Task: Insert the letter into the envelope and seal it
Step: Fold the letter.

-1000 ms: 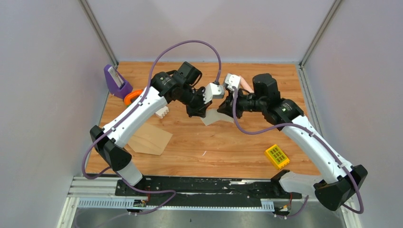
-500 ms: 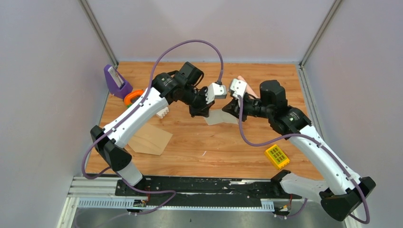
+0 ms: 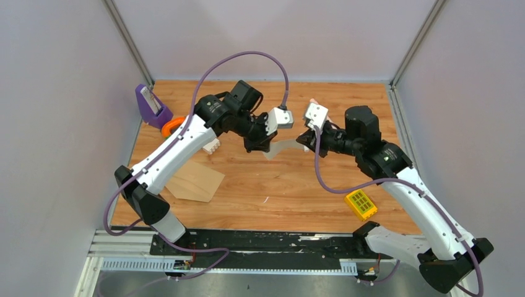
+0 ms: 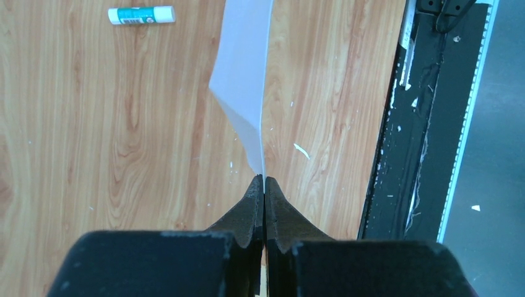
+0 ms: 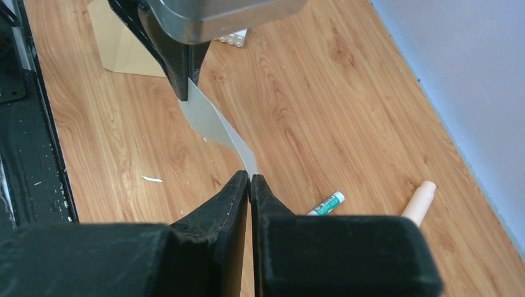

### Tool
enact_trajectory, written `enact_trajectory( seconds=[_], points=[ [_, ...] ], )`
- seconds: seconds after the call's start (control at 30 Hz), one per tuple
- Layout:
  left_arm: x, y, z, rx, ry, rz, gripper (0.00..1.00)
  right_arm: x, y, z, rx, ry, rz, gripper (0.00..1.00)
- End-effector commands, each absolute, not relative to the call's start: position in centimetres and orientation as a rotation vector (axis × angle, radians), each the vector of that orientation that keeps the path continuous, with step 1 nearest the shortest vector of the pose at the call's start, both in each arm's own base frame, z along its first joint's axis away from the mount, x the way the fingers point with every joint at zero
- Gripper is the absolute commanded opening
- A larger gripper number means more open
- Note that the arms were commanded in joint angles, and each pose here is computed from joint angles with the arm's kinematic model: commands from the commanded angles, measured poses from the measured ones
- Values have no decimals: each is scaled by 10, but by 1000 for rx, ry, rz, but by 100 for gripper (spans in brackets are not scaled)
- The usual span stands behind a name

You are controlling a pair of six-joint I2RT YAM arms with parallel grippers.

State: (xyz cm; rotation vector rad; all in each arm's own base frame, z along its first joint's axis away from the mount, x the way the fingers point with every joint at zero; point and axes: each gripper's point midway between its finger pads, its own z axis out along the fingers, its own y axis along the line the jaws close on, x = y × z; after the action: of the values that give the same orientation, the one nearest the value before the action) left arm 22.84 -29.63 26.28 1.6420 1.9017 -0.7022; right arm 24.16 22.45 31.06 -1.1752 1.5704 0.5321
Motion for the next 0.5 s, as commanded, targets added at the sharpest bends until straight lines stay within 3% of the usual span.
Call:
enact_trajectory(
  seconds=[0.0,0.47],
  points=[
    [222,-282,278,1634,1882,-670,0,247,211,328,-1143,1546,442,6],
    [221,-281,278,1639,1879,-666,0,266,181,348,-1104,1553,262,6]
  ],
)
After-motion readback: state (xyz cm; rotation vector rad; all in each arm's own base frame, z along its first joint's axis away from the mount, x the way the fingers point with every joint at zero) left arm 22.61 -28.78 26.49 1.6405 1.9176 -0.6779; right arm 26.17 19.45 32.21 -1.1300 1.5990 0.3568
